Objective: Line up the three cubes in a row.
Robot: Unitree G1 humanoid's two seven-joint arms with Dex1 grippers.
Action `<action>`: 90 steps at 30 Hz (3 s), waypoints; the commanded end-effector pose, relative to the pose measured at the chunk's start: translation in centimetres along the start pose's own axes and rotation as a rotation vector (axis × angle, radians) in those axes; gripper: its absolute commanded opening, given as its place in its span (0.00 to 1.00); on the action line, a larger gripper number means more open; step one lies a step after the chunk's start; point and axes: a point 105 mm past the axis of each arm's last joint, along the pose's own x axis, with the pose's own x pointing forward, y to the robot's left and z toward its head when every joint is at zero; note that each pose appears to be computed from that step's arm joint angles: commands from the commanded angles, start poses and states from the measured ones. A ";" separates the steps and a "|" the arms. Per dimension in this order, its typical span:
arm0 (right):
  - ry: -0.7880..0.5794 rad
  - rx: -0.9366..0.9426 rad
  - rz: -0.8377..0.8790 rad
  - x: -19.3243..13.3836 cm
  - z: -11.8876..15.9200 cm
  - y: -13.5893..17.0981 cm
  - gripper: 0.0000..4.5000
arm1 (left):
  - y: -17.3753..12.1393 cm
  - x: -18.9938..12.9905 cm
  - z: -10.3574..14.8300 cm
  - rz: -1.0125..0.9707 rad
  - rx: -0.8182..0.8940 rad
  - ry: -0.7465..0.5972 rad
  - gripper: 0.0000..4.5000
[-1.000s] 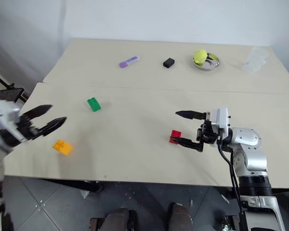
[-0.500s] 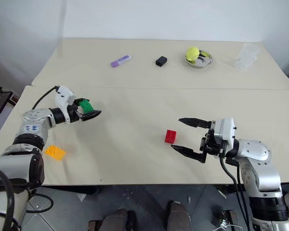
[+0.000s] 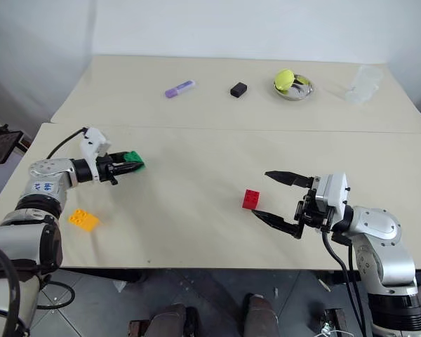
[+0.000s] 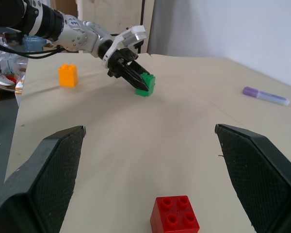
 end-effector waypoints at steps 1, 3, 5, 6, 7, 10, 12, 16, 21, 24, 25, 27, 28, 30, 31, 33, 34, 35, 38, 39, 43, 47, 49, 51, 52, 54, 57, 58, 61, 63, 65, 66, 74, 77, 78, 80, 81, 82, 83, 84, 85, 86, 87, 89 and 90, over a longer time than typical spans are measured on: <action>0.031 -0.009 -0.009 -2.0 0.8 -0.4 1.00 | -3.4 2.6 4.0 -0.326 0.206 -0.034 0.34; 0.060 0.006 0.004 -2.6 0.6 -0.3 1.00 | -4.6 3.5 4.5 -0.397 0.228 -0.043 0.34; 0.105 0.033 0.015 -3.6 0.0 0.0 1.00 | -7.1 6.4 4.3 -0.498 0.266 -0.025 0.34; 0.118 0.046 0.017 -3.9 -0.2 0.1 1.00 | -8.3 7.6 3.9 -0.535 0.263 -0.015 0.34; 0.121 0.050 0.015 -3.9 -0.3 0.1 1.00 | -9.2 8.4 3.6 -0.556 0.268 -0.020 0.34; 0.112 0.056 0.012 -3.8 -0.4 0.5 1.00 | -10.2 9.4 3.3 -0.566 0.268 -0.022 0.34; 0.109 0.064 0.013 -3.6 -0.6 0.8 1.00 | -10.8 9.8 3.2 -0.577 0.266 -0.021 0.34; 0.102 0.078 0.011 -3.4 -0.8 1.3 1.00 | -11.2 10.9 2.8 -0.540 0.249 0.004 0.34; 0.092 0.080 0.003 -3.3 -1.0 1.3 1.00 | -10.8 11.6 3.0 -0.470 0.249 0.009 0.34; 0.088 0.082 0.007 -3.0 -1.1 1.2 1.00 | -10.3 11.6 3.3 -0.439 0.244 0.012 0.34; 0.087 0.083 0.010 -2.9 -1.2 1.2 1.00 | -10.1 11.7 3.4 -0.433 0.242 0.014 0.34; 0.084 0.087 0.016 -2.8 -1.3 1.3 1.00 | -10.1 11.6 3.5 -0.441 0.249 0.016 0.34; 0.082 0.089 0.021 -2.7 -1.3 1.3 1.00 | -10.2 11.6 3.5 -0.453 0.249 0.023 0.34; 0.081 0.095 0.027 -2.6 -1.3 1.4 1.00 | -10.3 11.6 3.5 -0.467 0.247 0.030 0.34; 0.080 0.096 0.031 -2.6 -1.4 1.3 1.00 | -10.4 11.7 3.4 -0.474 0.252 0.040 0.34; 0.077 0.103 0.045 -2.4 -1.5 1.4 1.00 | -10.1 11.9 4.2 -0.450 0.253 0.012 0.55; 0.074 0.105 0.050 -2.3 -1.5 1.4 1.00 | -9.8 11.9 4.8 -0.427 0.274 -0.009 0.62; 0.069 0.108 0.055 -2.1 -1.4 1.4 1.00 | -9.7 11.6 5.5 -0.416 0.290 -0.042 0.69; 0.057 0.112 0.069 -1.8 -1.3 1.5 1.00 | -9.4 9.5 7.1 -0.409 0.293 -0.115 0.90; 0.052 0.114 0.075 -1.6 -1.3 1.5 1.00 | -9.2 8.3 7.2 -0.402 0.285 -0.129 0.95; 0.021 0.111 0.115 -0.7 -0.9 1.6 1.00 | -8.2 1.2 7.2 -0.332 0.252 -0.174 0.99; -0.029 0.118 0.182 0.6 -0.4 2.0 1.00 | -6.1 -5.7 7.7 -0.074 0.203 -0.297 0.99; -0.065 0.121 0.203 1.4 0.0 2.0 1.00 | -5.3 -8.8 7.1 0.073 0.185 -0.315 0.99; -0.094 0.119 0.229 2.2 0.3 2.3 1.00 | -5.0 -12.0 5.8 0.224 0.162 -0.310 0.99; -0.107 0.120 0.241 2.6 0.4 2.4 1.00 | -5.0 -13.5 5.2 0.307 0.132 -0.312 0.99; -0.144 0.120 0.283 3.7 0.7 3.1 1.00 | -6.3 -17.5 2.2 0.480 0.012 -0.294 0.99; -0.187 0.114 0.348 5.3 1.2 4.2 1.00 | -9.5 -22.1 -2.2 0.698 -0.136 -0.236 0.99; -0.193 0.116 0.364 5.6 1.3 4.5 1.00 | -10.4 -22.8 -2.8 0.736 -0.164 -0.232 0.99; -0.201 0.108 0.435 6.7 1.6 5.4 1.00 | -14.3 -24.9 -6.1 0.832 -0.276 -0.157 0.99; -0.194 0.099 0.462 7.0 1.5 5.5 1.00 | -15.8 -25.3 -7.0 0.847 -0.308 -0.130 0.99; -0.188 0.096 0.468 7.0 1.4 5.4 1.00 | -16.3 -25.2 -7.1 0.841 -0.310 -0.128 0.99; -0.181 0.097 0.468 6.9 1.2 5.2 1.00 | -16.2 -24.6 -6.9 0.812 -0.301 -0.129 0.99; -0.146 0.096 0.456 6.4 0.3 4.5 1.00 | -14.1 -18.4 -6.9 0.648 -0.267 -0.108 0.99; -0.137 0.096 0.453 6.3 0.2 4.6 1.00 | -12.6 -17.3 -8.3 0.660 -0.275 -0.060 0.99; -0.135 0.096 0.450 6.3 0.2 4.6 1.00 | -12.1 -17.1 -8.5 0.674 -0.277 -0.057 0.99; -0.134 0.098 0.436 6.2 0.2 4.6 1.00 | -11.1 -16.9 -8.7 0.707 -0.263 -0.057 0.99; -0.133 0.099 0.431 6.2 0.2 4.6 1.00 | -10.8 -16.9 -8.6 0.719 -0.251 -0.062 0.95; -0.131 0.099 0.430 6.2 0.1 4.6 1.00 | -10.5 -16.7 -8.5 0.719 -0.256 -0.077 0.91; -0.128 0.100 0.423 6.1 0.1 4.6 1.00 | -10.4 -16.2 -8.4 0.696 -0.259 -0.093 0.87; -0.126 0.099 0.418 6.1 0.0 4.6 1.00 | -10.3 -15.6 -8.2 0.666 -0.265 -0.110 0.80; -0.124 0.098 0.410 6.1 -0.1 4.6 1.00 | -10.2 -15.1 -8.0 0.641 -0.263 -0.120 0.73; -0.123 0.097 0.403 6.1 -0.1 4.5 1.00 | -10.0 -14.8 -7.8 0.630 -0.261 -0.130 0.66; -0.120 0.096 0.397 6.0 -0.1 4.5 1.00 | -9.9 -14.7 -7.7 0.624 -0.259 -0.136 0.60; -0.117 0.096 0.389 6.0 -0.2 4.5 1.00 | -9.8 -14.6 -7.7 0.617 -0.255 -0.135 0.45; -0.115 0.095 0.384 5.9 -0.2 4.5 1.00 | -9.8 -14.5 -7.6 0.609 -0.256 -0.137 0.38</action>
